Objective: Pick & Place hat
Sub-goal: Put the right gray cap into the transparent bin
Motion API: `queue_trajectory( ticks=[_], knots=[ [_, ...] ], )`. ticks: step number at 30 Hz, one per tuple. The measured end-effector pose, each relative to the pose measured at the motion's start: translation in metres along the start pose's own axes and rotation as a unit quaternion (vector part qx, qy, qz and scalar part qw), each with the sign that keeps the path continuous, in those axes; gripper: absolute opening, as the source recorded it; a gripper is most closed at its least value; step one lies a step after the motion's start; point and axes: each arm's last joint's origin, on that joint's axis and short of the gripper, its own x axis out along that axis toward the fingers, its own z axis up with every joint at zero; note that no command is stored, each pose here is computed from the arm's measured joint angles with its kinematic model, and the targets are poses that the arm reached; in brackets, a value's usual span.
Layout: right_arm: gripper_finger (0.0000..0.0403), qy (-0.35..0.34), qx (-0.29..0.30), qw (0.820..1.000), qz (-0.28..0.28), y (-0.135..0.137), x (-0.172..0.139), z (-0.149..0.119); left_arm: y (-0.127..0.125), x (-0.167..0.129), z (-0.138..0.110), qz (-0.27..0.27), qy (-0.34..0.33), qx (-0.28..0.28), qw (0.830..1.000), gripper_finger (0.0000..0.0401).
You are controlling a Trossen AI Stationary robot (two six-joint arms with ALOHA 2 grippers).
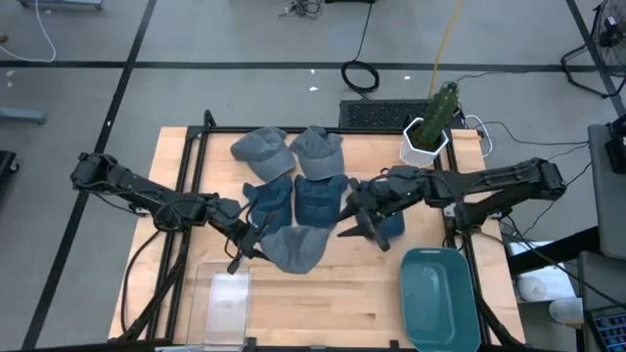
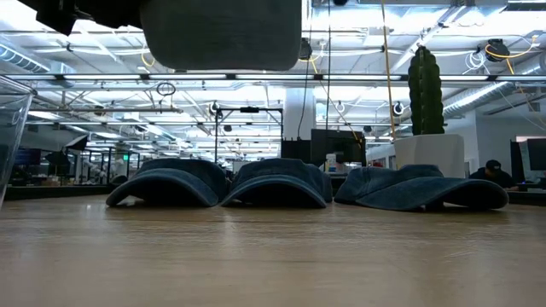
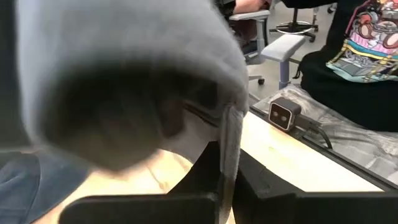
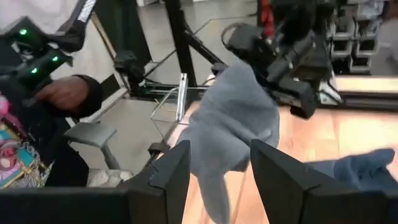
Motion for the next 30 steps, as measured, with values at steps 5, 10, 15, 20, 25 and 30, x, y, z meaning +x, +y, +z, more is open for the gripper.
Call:
queue_trajectory(
  ticks=[5, 10, 15, 20, 25, 30],
  knots=[
    [0.0155, 0.028, -0.026, 0.999, 0.011, 0.01, 0.004, -0.007, -0.003, 0.001, 0.001, -0.005, 0.001, 0.01, 1.0, 0.0007],
    [0.0155, 0.049, -0.024, 0.998, -0.035, 0.005, 0.016, -0.016, -0.003, 0.001, 0.001, -0.003, -0.004, 0.011, 1.0, 0.0007],
    [0.0155, 0.051, -0.02, 0.998, -0.045, -0.004, 0.03, -0.016, -0.003, 0.001, 0.001, -0.003, -0.004, 0.012, 1.0, 0.0007],
    [0.0159, 0.062, -0.015, 0.998, -0.021, -0.012, 0.046, -0.009, -0.003, 0.001, 0.001, -0.004, -0.002, 0.013, 1.0, 0.0007],
    [0.0181, 0.065, -0.015, 0.998, -0.007, -0.011, 0.056, 0.006, -0.003, 0.001, 0.0, -0.003, 0.003, 0.009, 1.0, 0.0007],
    [0.0206, 0.095, -0.001, 0.995, -0.011, -0.013, 0.062, 0.008, -0.003, 0.001, -0.001, -0.005, 0.01, 0.005, 1.0, 0.0007]
  ],
)
